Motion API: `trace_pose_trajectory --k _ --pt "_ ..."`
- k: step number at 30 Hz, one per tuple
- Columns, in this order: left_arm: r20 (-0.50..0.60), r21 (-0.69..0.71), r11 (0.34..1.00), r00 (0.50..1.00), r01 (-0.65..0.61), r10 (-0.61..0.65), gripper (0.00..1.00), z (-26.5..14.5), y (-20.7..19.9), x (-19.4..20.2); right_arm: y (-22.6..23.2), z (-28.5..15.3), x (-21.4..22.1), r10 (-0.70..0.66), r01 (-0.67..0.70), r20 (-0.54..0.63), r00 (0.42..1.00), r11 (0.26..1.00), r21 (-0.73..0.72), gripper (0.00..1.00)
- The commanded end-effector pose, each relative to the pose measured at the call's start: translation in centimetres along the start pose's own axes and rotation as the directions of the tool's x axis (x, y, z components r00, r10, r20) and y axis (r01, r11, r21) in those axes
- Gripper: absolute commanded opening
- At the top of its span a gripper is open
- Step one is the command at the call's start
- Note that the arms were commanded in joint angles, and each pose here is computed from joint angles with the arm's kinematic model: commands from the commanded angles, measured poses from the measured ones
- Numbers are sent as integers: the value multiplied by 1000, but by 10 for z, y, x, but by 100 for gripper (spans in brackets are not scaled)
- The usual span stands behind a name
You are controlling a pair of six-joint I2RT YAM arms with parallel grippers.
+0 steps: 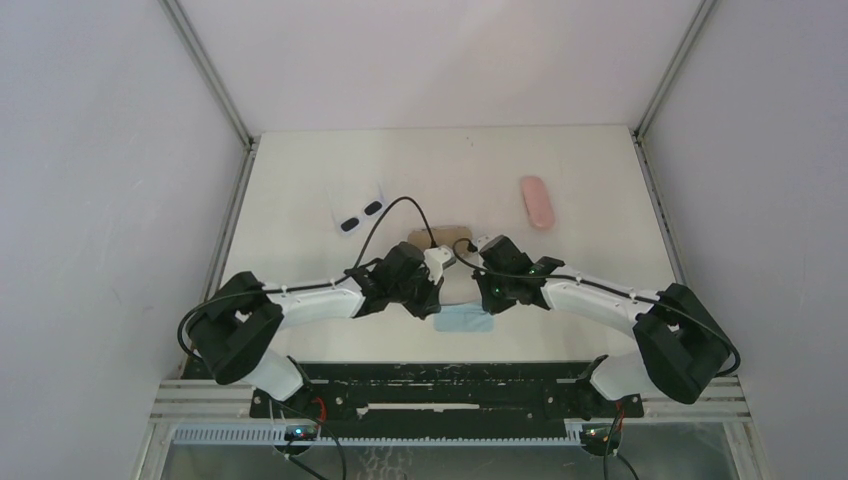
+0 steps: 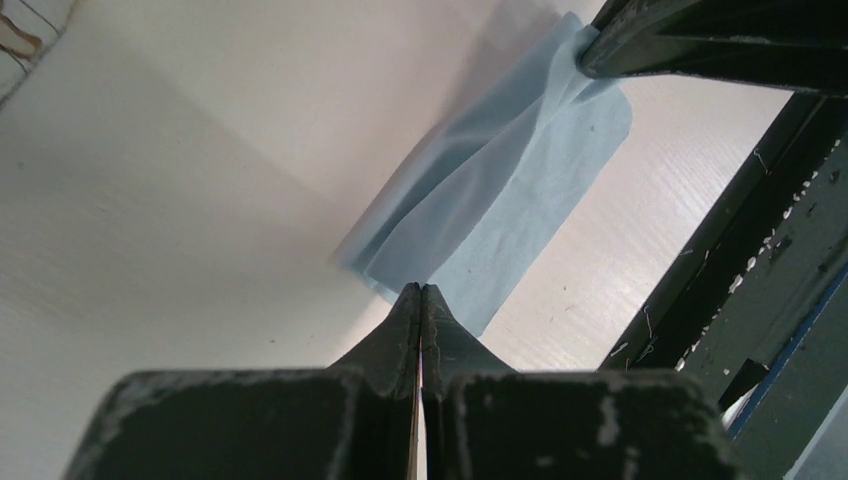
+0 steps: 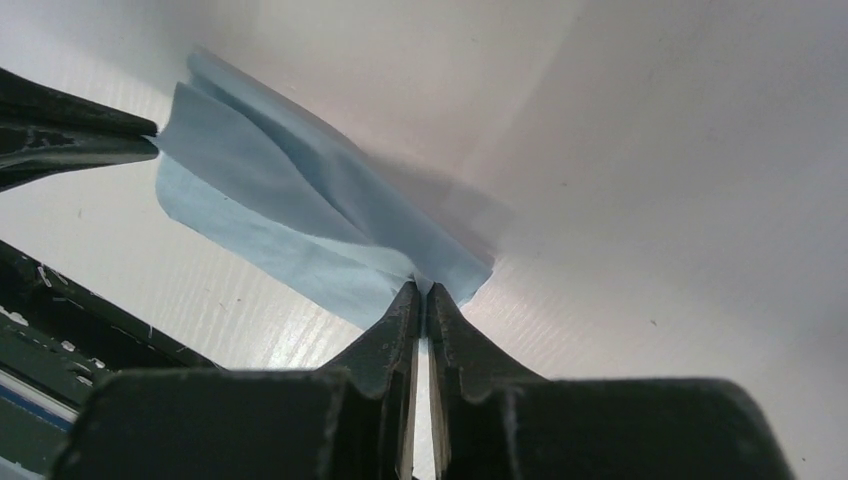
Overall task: Organize the sunglasses
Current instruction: Fold the glasses cleaning cloth at the center of the board.
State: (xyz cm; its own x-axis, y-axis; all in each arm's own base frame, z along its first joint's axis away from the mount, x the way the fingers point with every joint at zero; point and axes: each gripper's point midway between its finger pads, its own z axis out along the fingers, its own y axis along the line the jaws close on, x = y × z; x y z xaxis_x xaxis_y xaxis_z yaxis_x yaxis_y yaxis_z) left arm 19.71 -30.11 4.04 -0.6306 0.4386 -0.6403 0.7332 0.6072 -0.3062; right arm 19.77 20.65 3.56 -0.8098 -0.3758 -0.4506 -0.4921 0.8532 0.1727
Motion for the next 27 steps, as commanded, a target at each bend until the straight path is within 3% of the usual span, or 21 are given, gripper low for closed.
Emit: trace_pose_trajectory --k 1,14,27 --pt "35 39 999 999 -23 21 0 -6 -10 -4 3 2 4 16 -16 -21 1000 1000 -2 6" --pt "13 58 998 1000 -28 27 0 -6 -19 8 5 0 8 12 -12 -32 999 1000 11 20" --pt "2 70 997 1000 -20 20 15 -13 -27 24 1 -17 16 26 -24 -39 999 999 47 35"
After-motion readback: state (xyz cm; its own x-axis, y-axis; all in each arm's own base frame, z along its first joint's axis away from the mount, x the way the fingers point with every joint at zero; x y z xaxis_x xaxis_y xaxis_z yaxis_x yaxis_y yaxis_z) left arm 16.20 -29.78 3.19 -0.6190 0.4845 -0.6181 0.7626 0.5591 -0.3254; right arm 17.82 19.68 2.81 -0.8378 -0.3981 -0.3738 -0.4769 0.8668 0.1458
